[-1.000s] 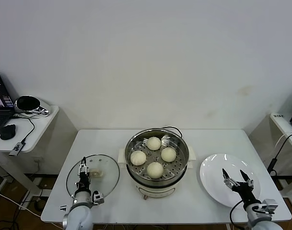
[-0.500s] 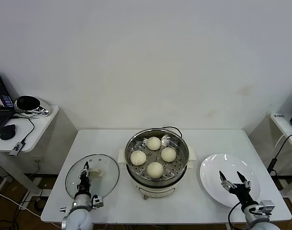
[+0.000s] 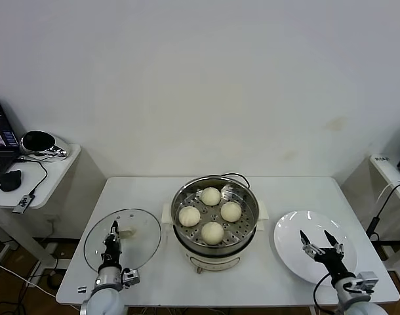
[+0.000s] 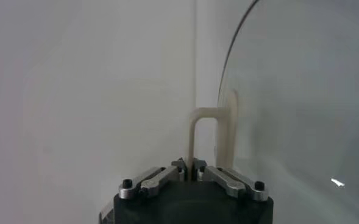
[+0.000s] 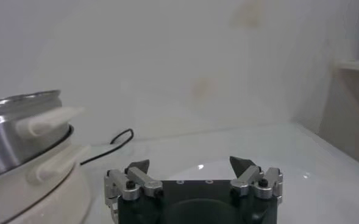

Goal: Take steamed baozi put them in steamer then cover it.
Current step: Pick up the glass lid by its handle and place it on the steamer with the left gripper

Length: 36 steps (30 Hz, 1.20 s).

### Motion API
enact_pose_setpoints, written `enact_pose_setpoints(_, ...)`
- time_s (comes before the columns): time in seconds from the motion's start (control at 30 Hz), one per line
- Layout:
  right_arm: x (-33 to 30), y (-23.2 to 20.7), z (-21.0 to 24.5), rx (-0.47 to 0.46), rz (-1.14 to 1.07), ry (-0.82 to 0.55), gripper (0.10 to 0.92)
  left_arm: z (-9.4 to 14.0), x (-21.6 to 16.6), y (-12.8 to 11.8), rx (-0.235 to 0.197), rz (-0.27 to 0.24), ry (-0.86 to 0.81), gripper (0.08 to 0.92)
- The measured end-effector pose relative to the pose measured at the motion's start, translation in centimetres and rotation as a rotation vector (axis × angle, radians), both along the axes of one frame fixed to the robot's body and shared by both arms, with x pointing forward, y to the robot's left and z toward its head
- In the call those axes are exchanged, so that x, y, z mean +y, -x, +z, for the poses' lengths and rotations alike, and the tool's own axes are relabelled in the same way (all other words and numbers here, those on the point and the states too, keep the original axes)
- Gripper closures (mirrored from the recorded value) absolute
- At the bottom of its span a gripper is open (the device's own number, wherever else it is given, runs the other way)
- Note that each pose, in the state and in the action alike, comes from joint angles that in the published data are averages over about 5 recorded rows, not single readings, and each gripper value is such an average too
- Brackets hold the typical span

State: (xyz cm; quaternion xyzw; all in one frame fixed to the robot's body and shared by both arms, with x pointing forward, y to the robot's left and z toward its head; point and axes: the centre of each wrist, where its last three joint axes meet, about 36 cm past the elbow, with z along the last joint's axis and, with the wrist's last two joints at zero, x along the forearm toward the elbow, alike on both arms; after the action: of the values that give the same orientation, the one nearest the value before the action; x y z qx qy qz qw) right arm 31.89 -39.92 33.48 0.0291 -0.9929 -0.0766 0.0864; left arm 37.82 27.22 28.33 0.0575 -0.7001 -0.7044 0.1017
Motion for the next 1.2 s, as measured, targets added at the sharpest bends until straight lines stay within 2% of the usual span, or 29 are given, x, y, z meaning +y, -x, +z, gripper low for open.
enact_pose_setpoints(0.17,0.0,-0.1,0.1,-0.005,-0.003,0.001,0.2,2.6,-0.7,0.0,-0.089,0.061,-0.04,0.859)
enact_pose_setpoints(0.27,0.0,-0.2,0.2,-0.009,-0.005,0.001,0.2,4.2,-0.8,0.0,-0.121,0.109,-0.072,0.859)
enact_pose_setpoints(0.47,0.1,-0.4,0.3,-0.011,-0.005,0.007,0.2,7.6,-0.5,-0.4,-0.145,0.196,-0.116,0.859)
enact_pose_setpoints(0.67,0.3,-0.7,0.6,-0.004,-0.01,0.018,0.2,11.3,-1.9,-0.7,-0.153,0.243,-0.093,0.859)
enact_pose_setpoints(0.93,0.8,-0.7,1.2,0.015,-0.023,0.041,0.2,14.4,-6.4,-1.3,-0.112,0.231,0.005,0.859)
enact_pose_setpoints(1.2,1.1,-0.1,0.8,0.033,-0.048,0.058,0.2,17.4,-11.9,-2.1,-0.086,0.144,0.112,0.859)
